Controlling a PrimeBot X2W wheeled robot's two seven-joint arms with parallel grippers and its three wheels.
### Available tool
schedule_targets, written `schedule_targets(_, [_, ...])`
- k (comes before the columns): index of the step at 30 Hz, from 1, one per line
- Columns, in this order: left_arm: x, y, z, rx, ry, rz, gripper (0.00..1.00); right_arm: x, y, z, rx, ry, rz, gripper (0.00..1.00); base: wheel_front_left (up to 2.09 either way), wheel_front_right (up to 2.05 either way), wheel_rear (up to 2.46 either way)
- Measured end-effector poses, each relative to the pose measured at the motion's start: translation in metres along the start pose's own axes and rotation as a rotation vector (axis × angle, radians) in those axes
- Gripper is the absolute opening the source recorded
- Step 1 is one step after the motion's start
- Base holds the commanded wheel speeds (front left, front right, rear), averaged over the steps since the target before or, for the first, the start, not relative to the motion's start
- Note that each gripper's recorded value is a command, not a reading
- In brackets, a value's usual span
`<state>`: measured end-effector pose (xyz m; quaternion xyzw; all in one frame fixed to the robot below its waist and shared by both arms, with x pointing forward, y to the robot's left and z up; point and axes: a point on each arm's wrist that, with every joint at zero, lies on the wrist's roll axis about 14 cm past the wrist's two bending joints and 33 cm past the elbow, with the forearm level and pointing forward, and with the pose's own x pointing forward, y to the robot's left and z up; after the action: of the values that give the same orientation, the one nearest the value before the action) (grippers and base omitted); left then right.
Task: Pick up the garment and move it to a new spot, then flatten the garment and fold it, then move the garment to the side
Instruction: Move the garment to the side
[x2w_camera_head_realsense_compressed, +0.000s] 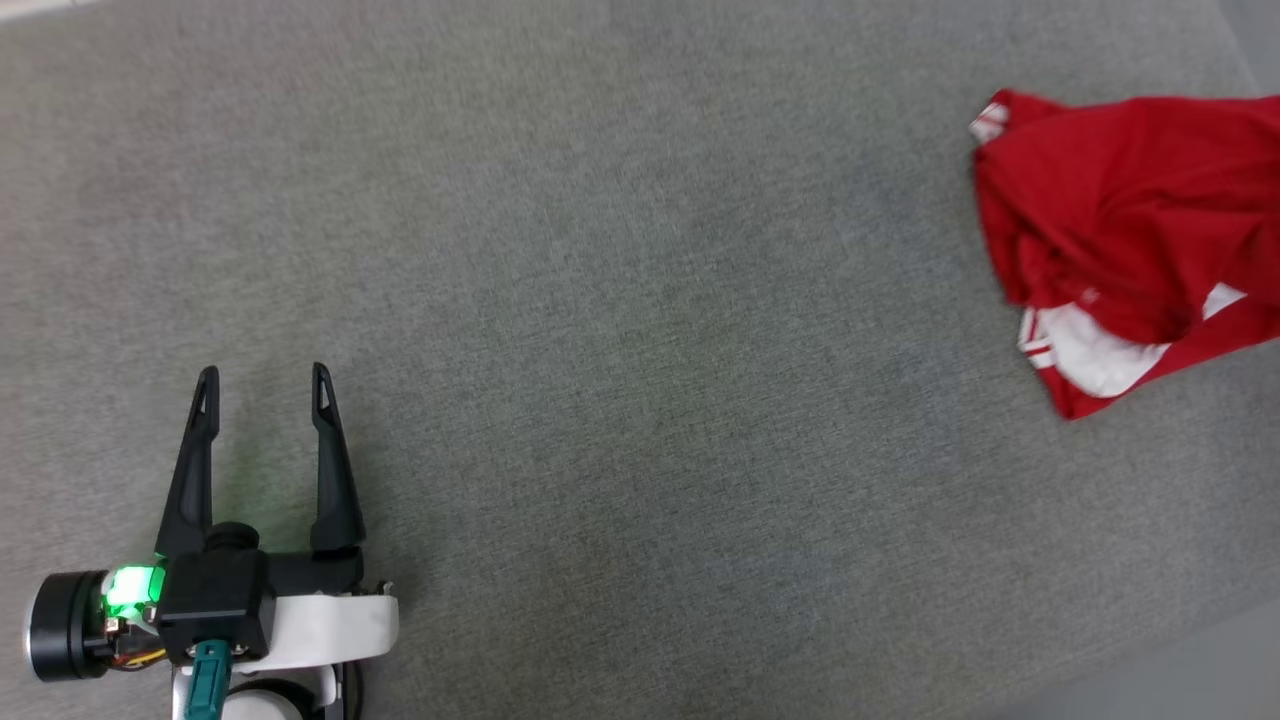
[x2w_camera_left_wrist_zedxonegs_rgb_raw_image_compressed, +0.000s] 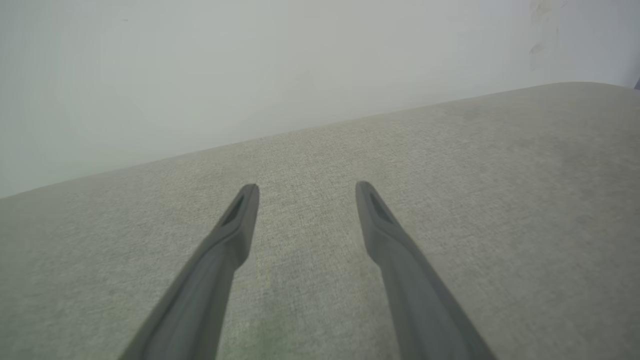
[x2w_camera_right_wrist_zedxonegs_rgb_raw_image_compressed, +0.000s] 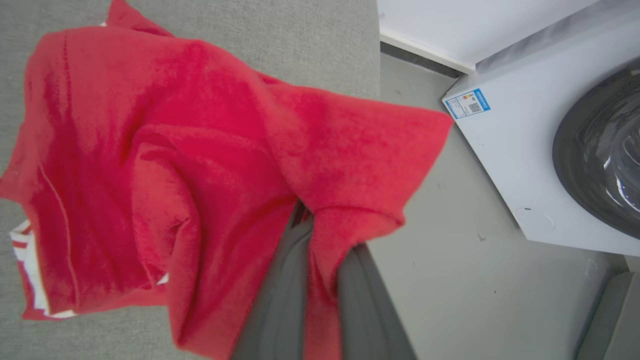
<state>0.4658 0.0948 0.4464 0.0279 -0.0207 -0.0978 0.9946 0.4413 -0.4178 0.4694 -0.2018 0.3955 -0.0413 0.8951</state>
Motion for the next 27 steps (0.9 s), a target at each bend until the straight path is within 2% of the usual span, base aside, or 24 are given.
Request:
schedule_targets(4, [0.007,-0.001,-0.014,0.001,0.015,-0.013,1.00,0.019,-0.021,-0.013,0.032,0.045,-0.076,0.00,0.00,0.00,0.00])
schedule_targets(7, [0.010,-0.002,-0.025,0.001,0.032,-0.019,1.00,0.030,-0.033,-0.019,0.015,0.060,-0.127,0.00,0.00,0.00,0.00])
schedule_targets(11, [0.013,-0.001,-0.028,-0.001,0.033,-0.016,1.00,0.043,-0.027,-0.026,0.060,0.051,-0.137,0.00,0.00,0.00,0.00])
schedule_targets(12, [0.013,-0.001,-0.027,-0.003,0.030,-0.013,1.00,0.045,-0.024,-0.029,0.077,0.055,-0.135,0.31,0.00,0.00,0.00])
schedule_targets(13, [0.013,0.000,-0.025,-0.003,0.027,-0.008,1.00,0.045,-0.022,-0.031,0.074,0.057,-0.136,1.00,0.00,0.00,0.00])
schedule_targets(16, [0.010,0.001,-0.017,-0.003,0.015,0.000,1.00,0.040,-0.032,-0.028,0.074,0.016,-0.175,1.00,0.00,0.00,0.00])
schedule_targets(20, [0.003,0.001,0.001,-0.015,-0.008,0.020,1.00,0.022,-0.058,-0.003,0.000,-0.112,-0.254,1.00,0.00,0.00,0.00])
schedule_targets(22, [-0.005,0.001,0.008,-0.020,-0.010,0.031,1.00,0.011,-0.065,0.015,-0.036,-0.209,-0.278,1.00,0.00,0.00,0.00])
schedule_targets(27, [-0.026,0.008,0.029,-0.015,-0.028,0.068,1.00,-0.019,-0.059,0.073,-0.022,-0.501,-0.291,1.00,0.00,0.00,0.00])
